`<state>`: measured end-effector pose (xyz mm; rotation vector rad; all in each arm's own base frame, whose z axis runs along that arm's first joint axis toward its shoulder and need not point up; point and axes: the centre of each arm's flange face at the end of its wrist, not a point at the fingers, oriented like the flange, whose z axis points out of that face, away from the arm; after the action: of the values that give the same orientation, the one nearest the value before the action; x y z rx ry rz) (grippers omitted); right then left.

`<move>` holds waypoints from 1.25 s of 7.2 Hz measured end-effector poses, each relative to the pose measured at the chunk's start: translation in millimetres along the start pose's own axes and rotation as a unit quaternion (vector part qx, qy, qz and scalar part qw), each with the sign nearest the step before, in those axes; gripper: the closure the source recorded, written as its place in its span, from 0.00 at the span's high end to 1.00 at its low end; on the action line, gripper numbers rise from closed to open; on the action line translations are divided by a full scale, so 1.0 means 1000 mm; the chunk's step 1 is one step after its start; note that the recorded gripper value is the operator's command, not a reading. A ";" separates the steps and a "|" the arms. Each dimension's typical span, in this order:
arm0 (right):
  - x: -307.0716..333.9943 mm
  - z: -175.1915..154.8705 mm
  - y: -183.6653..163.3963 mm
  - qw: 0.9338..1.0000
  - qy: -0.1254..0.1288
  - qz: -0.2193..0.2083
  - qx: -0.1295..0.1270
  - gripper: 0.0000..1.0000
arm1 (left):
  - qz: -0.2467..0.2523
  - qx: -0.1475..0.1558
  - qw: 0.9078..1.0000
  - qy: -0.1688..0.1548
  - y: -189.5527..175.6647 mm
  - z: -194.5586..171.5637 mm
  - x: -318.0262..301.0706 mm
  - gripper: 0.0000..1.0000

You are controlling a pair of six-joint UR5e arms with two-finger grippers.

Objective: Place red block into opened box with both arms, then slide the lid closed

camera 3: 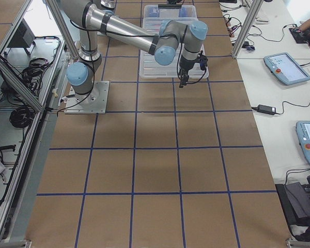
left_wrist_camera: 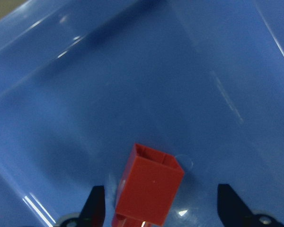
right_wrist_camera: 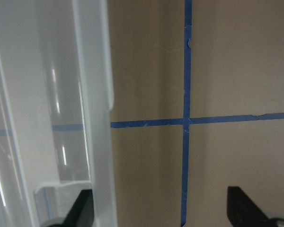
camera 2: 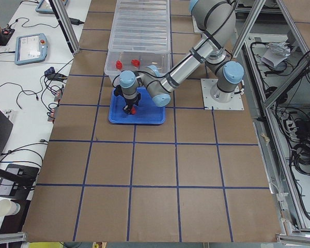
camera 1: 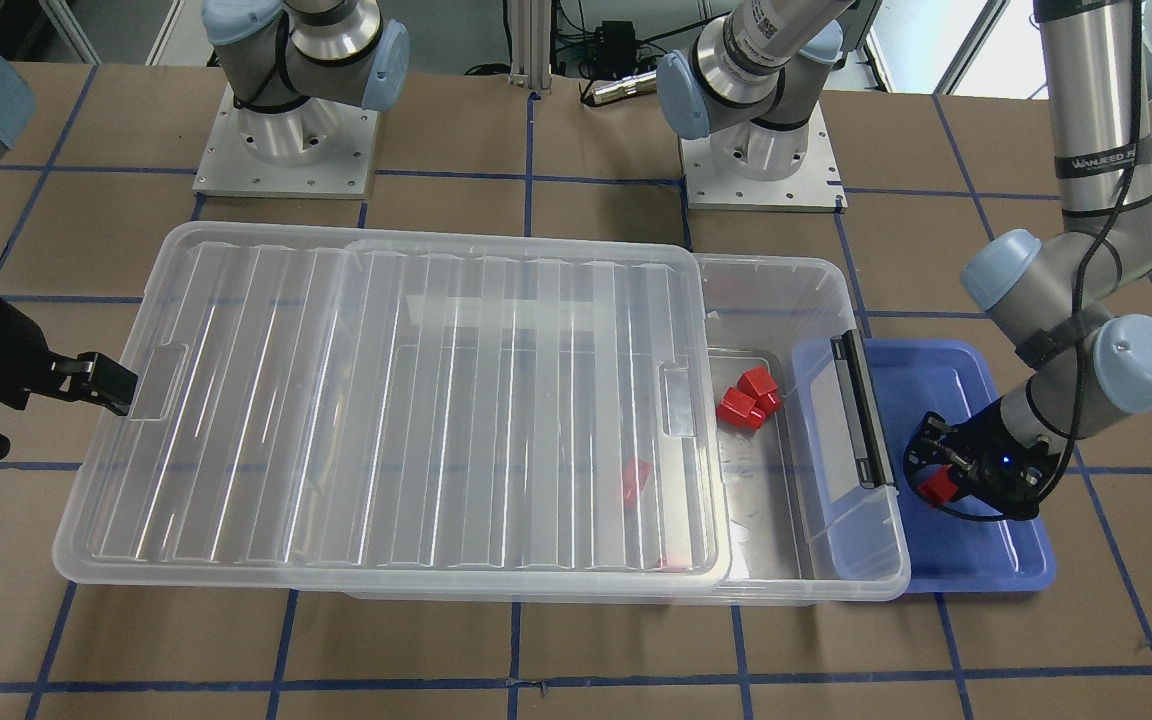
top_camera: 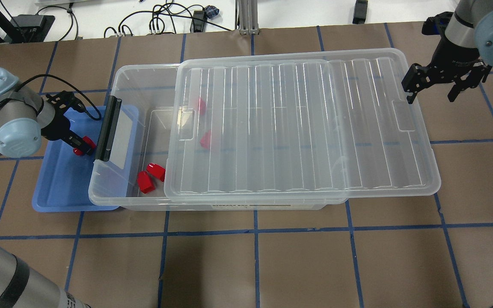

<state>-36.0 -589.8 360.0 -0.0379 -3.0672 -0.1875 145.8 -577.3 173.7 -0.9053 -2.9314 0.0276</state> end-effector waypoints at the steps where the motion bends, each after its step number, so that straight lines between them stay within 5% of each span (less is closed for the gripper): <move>1: 0.002 0.000 0.000 1.000 0.003 -0.006 0.000 1.00 | 0.004 0.003 1.000 -0.006 -0.004 -0.007 0.002 0.00; 4: 0.031 0.000 0.004 1.000 0.003 -0.002 -0.003 1.00 | 0.018 -0.003 1.000 -0.025 -0.024 -0.066 0.002 0.00; 9: 0.043 -0.002 0.006 1.000 0.003 0.003 -0.001 1.00 | -0.064 -0.049 0.996 0.023 -0.081 -0.231 0.077 0.00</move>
<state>-78.6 -583.4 365.3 -0.0475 -3.0597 -0.1902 54.1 -602.1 411.7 -0.7162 -2.9634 -0.1434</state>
